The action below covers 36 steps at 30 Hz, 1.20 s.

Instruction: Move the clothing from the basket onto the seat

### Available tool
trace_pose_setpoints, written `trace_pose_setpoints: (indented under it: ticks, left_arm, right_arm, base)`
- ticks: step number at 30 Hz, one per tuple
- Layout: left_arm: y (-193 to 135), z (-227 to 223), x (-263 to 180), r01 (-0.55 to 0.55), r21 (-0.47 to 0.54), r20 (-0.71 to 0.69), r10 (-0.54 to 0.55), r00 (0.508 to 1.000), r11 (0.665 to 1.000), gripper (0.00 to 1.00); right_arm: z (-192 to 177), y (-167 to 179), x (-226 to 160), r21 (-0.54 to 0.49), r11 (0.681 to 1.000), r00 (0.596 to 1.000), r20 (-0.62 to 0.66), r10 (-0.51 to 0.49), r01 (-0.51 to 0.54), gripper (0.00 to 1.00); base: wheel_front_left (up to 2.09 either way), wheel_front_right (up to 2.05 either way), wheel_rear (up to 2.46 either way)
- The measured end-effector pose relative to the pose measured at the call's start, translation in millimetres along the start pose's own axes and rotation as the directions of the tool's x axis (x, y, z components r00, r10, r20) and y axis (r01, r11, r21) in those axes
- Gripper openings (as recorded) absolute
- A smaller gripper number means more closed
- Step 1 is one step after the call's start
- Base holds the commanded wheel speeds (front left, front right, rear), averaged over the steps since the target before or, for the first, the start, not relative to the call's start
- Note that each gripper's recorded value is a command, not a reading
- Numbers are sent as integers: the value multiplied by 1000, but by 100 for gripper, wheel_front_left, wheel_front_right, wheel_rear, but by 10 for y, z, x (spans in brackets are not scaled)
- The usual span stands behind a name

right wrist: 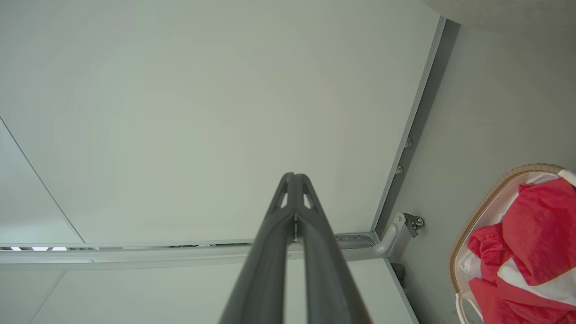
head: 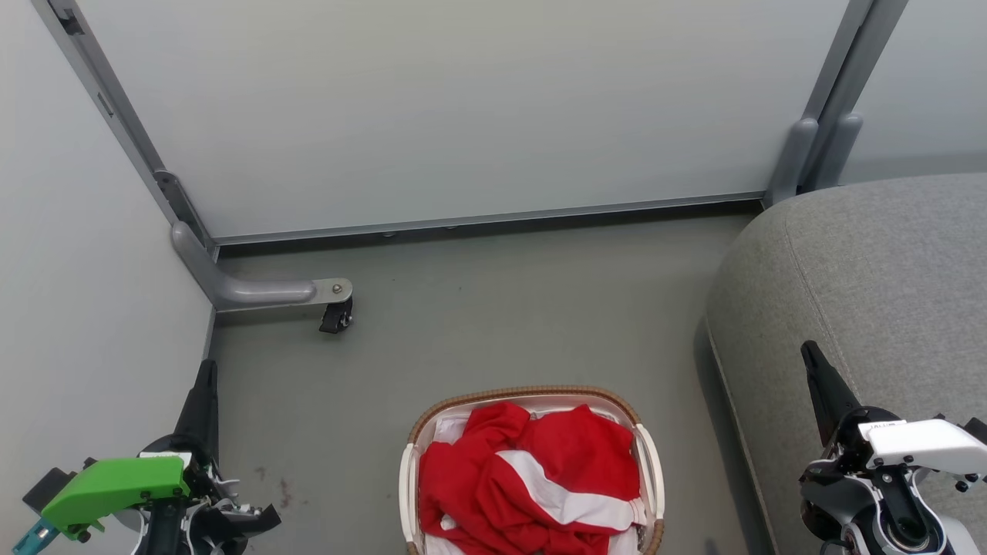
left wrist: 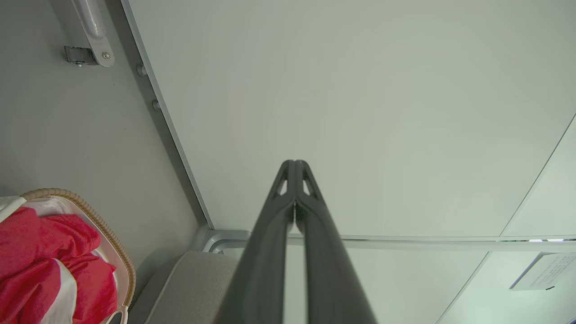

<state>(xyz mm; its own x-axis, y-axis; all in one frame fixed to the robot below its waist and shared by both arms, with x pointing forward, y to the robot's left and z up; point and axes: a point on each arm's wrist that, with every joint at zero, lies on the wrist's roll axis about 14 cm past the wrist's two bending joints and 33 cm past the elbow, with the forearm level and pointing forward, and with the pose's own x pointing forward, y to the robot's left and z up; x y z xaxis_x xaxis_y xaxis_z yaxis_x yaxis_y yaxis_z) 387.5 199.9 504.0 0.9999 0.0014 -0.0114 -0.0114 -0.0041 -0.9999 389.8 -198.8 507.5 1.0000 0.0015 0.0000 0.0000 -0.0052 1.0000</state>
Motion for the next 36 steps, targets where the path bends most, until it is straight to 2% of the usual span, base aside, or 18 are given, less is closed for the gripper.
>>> trace_pose_setpoints:
  ticks: [5,6,12,21,28,36]
  left_arm:
    - [0,0,0,0,0,0,0,1000,1000,0]
    - [14,-2,-4,-4,-1,0,4,1000,1000,100]
    - [326,-39,-138,-98,-13,-4,97,995,995,100]
    - [329,-143,-137,-99,12,-9,99,995,995,100]
    - [275,-198,-121,-82,81,-12,83,996,993,100]
    - [217,-208,-106,-62,212,-5,64,998,975,100]
  right_arm:
    - [0,0,0,0,1000,1000,0,0,0,0]
    - [-3,-13,-2,1,1000,1000,0,-4,4,100]
    - [-45,-277,-105,21,996,997,1,-82,82,100]
    - [-11,-315,-123,-4,996,995,35,-94,95,100]
    - [88,-354,-139,-81,990,991,77,-109,115,100]
    - [137,-280,-123,-249,962,992,97,-86,108,100]
  base:
    - [0,0,0]
    - [0,0,0]
    - [0,0,0]
    - [0,0,0]
    - [0,0,0]
    - [0,0,0]
